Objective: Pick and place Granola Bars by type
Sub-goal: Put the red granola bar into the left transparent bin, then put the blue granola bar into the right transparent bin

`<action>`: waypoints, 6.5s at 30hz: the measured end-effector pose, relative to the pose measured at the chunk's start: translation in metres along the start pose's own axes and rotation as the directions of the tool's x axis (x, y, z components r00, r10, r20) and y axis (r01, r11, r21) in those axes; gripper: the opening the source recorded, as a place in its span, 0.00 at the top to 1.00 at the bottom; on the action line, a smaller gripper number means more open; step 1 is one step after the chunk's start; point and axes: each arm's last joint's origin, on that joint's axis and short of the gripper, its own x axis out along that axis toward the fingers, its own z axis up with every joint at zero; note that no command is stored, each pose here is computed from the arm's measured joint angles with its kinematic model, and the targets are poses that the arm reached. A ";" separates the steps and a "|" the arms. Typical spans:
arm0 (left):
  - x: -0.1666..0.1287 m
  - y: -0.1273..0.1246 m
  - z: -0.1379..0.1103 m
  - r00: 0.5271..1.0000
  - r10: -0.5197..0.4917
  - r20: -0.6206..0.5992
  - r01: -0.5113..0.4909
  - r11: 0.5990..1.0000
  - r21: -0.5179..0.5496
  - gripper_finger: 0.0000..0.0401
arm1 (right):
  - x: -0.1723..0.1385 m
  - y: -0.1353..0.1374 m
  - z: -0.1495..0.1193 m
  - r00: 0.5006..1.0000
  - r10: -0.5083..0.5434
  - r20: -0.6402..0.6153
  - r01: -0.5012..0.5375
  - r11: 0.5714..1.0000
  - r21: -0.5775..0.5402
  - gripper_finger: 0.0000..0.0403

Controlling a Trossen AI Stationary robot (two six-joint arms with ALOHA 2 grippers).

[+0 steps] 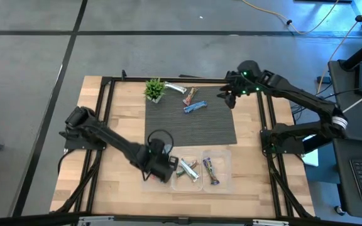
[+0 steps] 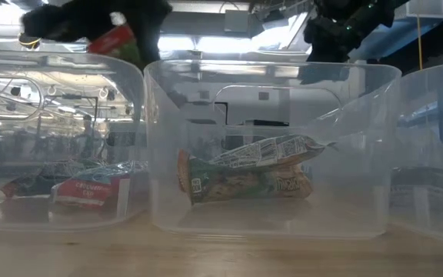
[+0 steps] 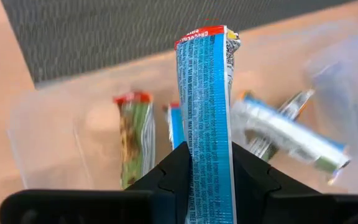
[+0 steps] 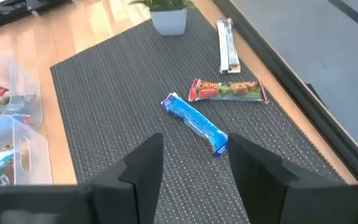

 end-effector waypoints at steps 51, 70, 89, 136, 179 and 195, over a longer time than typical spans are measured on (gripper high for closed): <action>0.051 0.007 -0.052 0.950 0.224 -0.219 -0.255 0.959 -0.125 0.77 | 0.003 0.001 0.001 0.998 0.061 0.011 -0.057 0.979 -0.196 0.55; 0.033 0.004 -0.041 0.977 0.140 -0.161 -0.163 0.977 -0.140 0.77 | 0.093 -0.022 -0.015 0.957 0.203 -0.207 -0.266 0.900 -0.345 0.55; -0.060 0.020 0.084 0.941 -0.104 0.322 0.068 0.990 0.120 0.77 | 0.112 -0.024 -0.006 0.982 0.155 -0.108 -0.185 0.897 -0.400 0.55; 0.062 0.132 0.257 0.842 -0.507 0.185 0.278 0.701 0.657 0.77 | 0.201 -0.016 0.030 0.897 -0.011 -0.443 -0.227 0.847 -0.481 0.55; 0.070 0.138 0.251 0.847 -0.500 0.179 0.277 0.702 0.656 0.77 | 0.237 -0.025 -0.015 0.833 -0.056 -0.550 -0.239 0.860 -0.450 0.77; 0.070 0.138 0.251 0.848 -0.499 0.177 0.276 0.703 0.656 0.76 | 0.189 0.000 0.046 0.806 -0.037 -0.591 -0.071 0.985 -0.159 0.85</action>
